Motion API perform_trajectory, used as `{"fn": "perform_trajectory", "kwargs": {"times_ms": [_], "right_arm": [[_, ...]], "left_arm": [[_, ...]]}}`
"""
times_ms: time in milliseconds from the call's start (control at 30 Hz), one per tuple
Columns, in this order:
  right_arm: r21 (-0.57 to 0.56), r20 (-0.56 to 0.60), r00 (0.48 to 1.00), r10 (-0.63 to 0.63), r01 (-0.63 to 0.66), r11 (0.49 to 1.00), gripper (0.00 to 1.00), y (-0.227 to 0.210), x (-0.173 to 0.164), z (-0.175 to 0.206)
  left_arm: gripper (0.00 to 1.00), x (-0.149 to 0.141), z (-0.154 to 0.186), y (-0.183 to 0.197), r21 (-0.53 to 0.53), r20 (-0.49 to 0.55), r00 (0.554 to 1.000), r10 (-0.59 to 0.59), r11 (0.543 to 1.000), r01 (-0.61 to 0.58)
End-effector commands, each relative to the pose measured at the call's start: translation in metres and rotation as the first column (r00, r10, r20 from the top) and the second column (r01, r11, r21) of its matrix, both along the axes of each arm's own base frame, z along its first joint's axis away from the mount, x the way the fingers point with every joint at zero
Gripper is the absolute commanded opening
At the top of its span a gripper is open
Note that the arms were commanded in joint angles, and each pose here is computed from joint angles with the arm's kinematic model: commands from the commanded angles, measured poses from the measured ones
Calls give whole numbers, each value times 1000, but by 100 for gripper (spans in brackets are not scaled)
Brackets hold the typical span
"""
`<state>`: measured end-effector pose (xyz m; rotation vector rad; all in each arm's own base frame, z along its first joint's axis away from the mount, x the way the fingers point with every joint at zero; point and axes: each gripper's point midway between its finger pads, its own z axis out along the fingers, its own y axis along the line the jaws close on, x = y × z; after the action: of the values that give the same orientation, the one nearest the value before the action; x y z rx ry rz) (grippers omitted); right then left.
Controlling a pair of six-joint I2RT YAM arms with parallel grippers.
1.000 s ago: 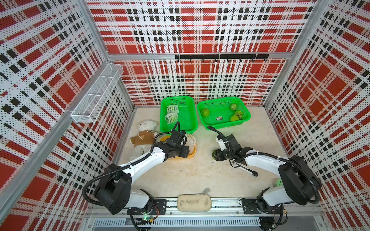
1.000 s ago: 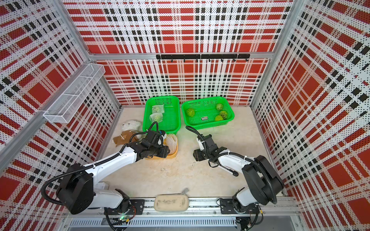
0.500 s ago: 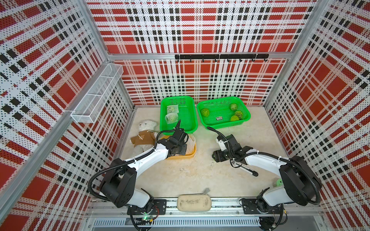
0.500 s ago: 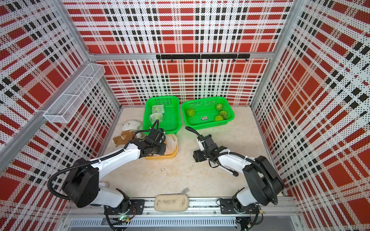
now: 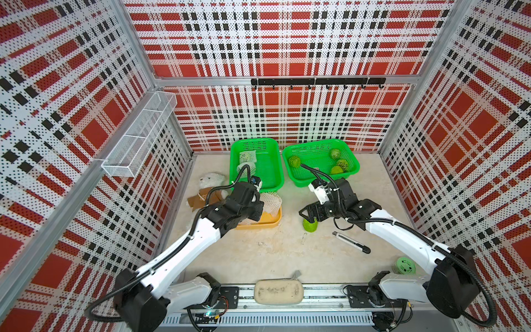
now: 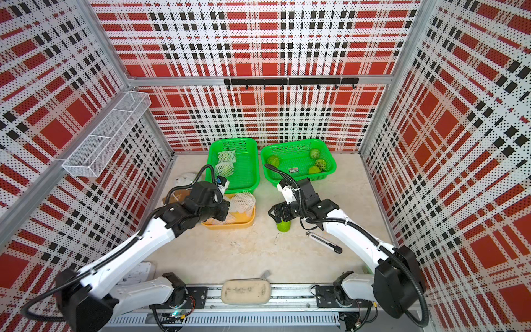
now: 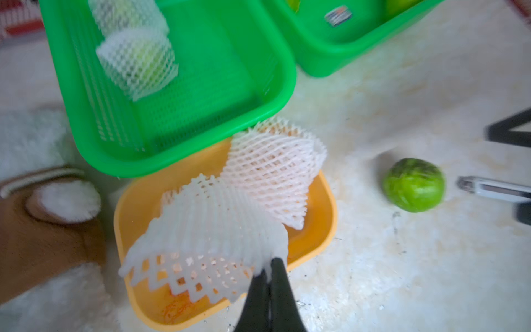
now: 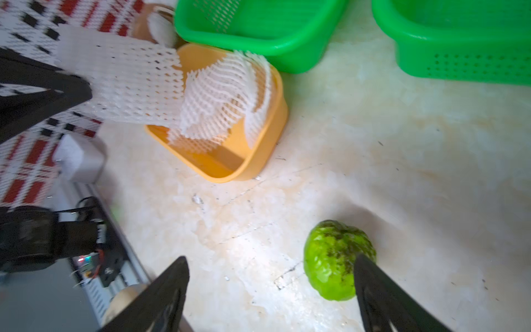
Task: Sleeve custard apples in foam nets
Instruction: Pick up the foam net from the storage box, then open the foam net.
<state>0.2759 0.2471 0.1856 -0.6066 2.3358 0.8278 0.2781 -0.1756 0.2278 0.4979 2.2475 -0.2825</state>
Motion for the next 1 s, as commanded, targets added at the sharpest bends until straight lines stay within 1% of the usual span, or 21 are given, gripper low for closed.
{"fn": "perform_trajectory", "kwargs": {"times_ms": [0, 67, 167, 233, 300, 333, 400, 433, 467, 500, 533, 600, 633, 700, 800, 867, 967], "right_arm": [[189, 60, 989, 135, -144, 971, 91, 22, -15, 54], [244, 74, 986, 151, -165, 956, 92, 25, -17, 68], [319, 91, 979, 180, -200, 926, 92, 30, -19, 86], [364, 102, 974, 204, -227, 903, 91, 34, -22, 97], [397, 110, 969, 223, -249, 884, 88, 37, -25, 104], [411, 114, 966, 233, -259, 874, 85, 38, -27, 107], [450, 139, 959, 248, -284, 847, 74, 40, -31, 116], [473, 152, 955, 255, -297, 830, 68, 40, -33, 120], [504, 152, 953, 262, -303, 809, 60, 40, -35, 125], [536, 152, 952, 266, -305, 787, 53, 39, -35, 130], [560, 155, 949, 273, -313, 767, 46, 39, -36, 134], [603, 164, 943, 290, -328, 727, 35, 38, -39, 140], [619, 169, 939, 299, -337, 710, 31, 38, -40, 143], [639, 180, 932, 315, -354, 683, 25, 37, -45, 147], [648, 195, 925, 326, -371, 665, 21, 36, -50, 149], [648, 206, 921, 330, -381, 659, 18, 34, -54, 152], [643, 216, 920, 327, -386, 661, 17, 32, -59, 153]], "left_arm": [[0, -26, 30, -8, -8, 80, 982, -169, 985, 171], [0, -35, 48, -7, -21, 130, 970, -204, 978, 208], [0, -51, 68, -14, -44, 198, 935, -295, 950, 309], [0, -62, 82, -20, -61, 256, 901, -350, 924, 376], [0, -69, 97, -26, -97, 330, 865, -378, 898, 430], [0, -73, 105, -30, -121, 370, 845, -387, 881, 457], [0, -80, 119, -37, -186, 433, 812, -391, 843, 505], [0, -84, 123, -42, -207, 455, 792, -408, 816, 539], [0, -91, 127, -48, -222, 477, 761, -439, 778, 588], [0, -98, 129, -55, -234, 491, 731, -473, 737, 634], [0, -102, 131, -58, -242, 498, 713, -494, 710, 661], [0, -107, 130, -64, -254, 501, 686, -528, 668, 700], [0, -109, 130, -66, -255, 503, 675, -540, 654, 713], [0, -111, 130, -69, -259, 521, 655, -547, 630, 732], [0, -115, 136, -68, -277, 561, 635, -531, 603, 748], [0, -116, 139, -66, -287, 574, 632, -520, 596, 750], [0, -113, 136, -64, -300, 568, 643, -514, 599, 743]]}}
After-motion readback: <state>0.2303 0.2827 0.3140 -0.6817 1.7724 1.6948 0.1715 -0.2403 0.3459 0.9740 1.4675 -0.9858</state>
